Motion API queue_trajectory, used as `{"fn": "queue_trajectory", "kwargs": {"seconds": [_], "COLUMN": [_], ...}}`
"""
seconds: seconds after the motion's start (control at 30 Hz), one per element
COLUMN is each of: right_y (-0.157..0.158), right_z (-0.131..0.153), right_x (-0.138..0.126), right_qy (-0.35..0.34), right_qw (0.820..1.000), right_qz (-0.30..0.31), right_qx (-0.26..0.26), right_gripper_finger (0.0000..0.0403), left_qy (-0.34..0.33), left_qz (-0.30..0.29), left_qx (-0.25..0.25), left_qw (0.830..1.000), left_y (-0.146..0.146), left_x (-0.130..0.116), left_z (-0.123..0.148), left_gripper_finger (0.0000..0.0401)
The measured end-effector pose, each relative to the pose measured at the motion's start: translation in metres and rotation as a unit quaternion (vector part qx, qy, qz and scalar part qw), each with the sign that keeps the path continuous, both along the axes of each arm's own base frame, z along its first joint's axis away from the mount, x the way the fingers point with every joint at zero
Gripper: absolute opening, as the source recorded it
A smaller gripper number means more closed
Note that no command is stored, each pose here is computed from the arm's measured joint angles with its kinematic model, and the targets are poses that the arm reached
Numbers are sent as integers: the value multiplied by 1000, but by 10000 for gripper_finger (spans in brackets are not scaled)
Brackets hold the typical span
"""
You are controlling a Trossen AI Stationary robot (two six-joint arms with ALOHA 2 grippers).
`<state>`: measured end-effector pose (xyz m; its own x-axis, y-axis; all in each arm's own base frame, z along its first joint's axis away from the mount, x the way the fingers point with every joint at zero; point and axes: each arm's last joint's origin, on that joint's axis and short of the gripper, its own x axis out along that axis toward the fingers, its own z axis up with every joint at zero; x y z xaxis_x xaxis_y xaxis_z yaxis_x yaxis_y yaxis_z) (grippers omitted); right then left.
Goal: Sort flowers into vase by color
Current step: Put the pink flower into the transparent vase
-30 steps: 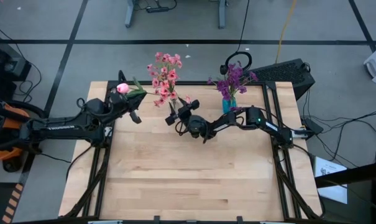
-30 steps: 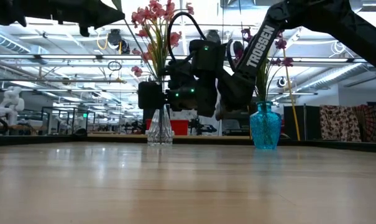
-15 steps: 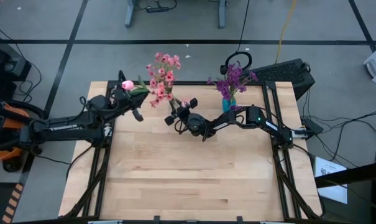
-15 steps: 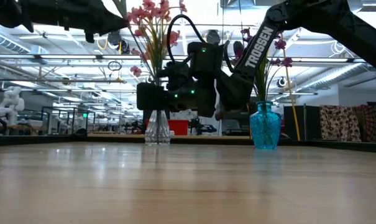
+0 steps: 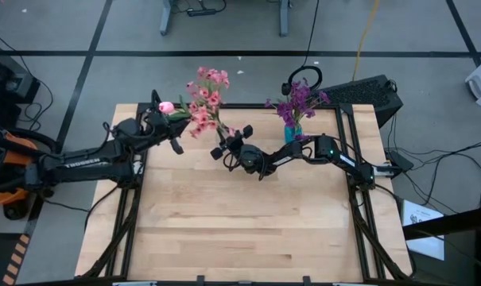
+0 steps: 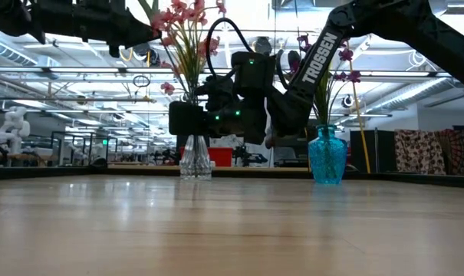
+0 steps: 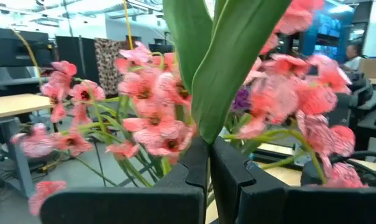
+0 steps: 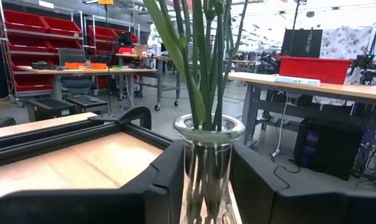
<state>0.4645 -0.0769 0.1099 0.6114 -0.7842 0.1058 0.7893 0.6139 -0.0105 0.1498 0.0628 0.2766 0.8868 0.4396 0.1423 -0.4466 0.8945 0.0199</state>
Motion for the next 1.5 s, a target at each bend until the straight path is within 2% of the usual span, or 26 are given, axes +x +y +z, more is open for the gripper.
{"fn": "queue_trajectory", "kwargs": {"seconds": [0.4,0.87,1.1,1.27,1.5], "right_y": [0,0,0,0,0], "right_z": [0,-1,-2,-2,-2], "right_x": [0,1,1,1,1], "right_qy": [-1,-2,-5,-6,-6], "right_qw": [1000,1000,1000,1000,1000], "right_qz": [0,3,4,4,4], "right_qx": [1,12,15,16,16], "right_gripper_finger": [95,95,95,95,95], "left_qy": [39,77,72,64,63], "left_qz": [-41,-33,-29,-30,-30], "left_qx": [-8,-29,-37,-53,-52], "left_qw": [998,996,996,996,996], "left_y": [17,27,28,29,26], "left_x": [18,31,32,32,27], "left_z": [-3,-19,-20,-20,-16], "left_gripper_finger": [12,12,17,66,193]}}
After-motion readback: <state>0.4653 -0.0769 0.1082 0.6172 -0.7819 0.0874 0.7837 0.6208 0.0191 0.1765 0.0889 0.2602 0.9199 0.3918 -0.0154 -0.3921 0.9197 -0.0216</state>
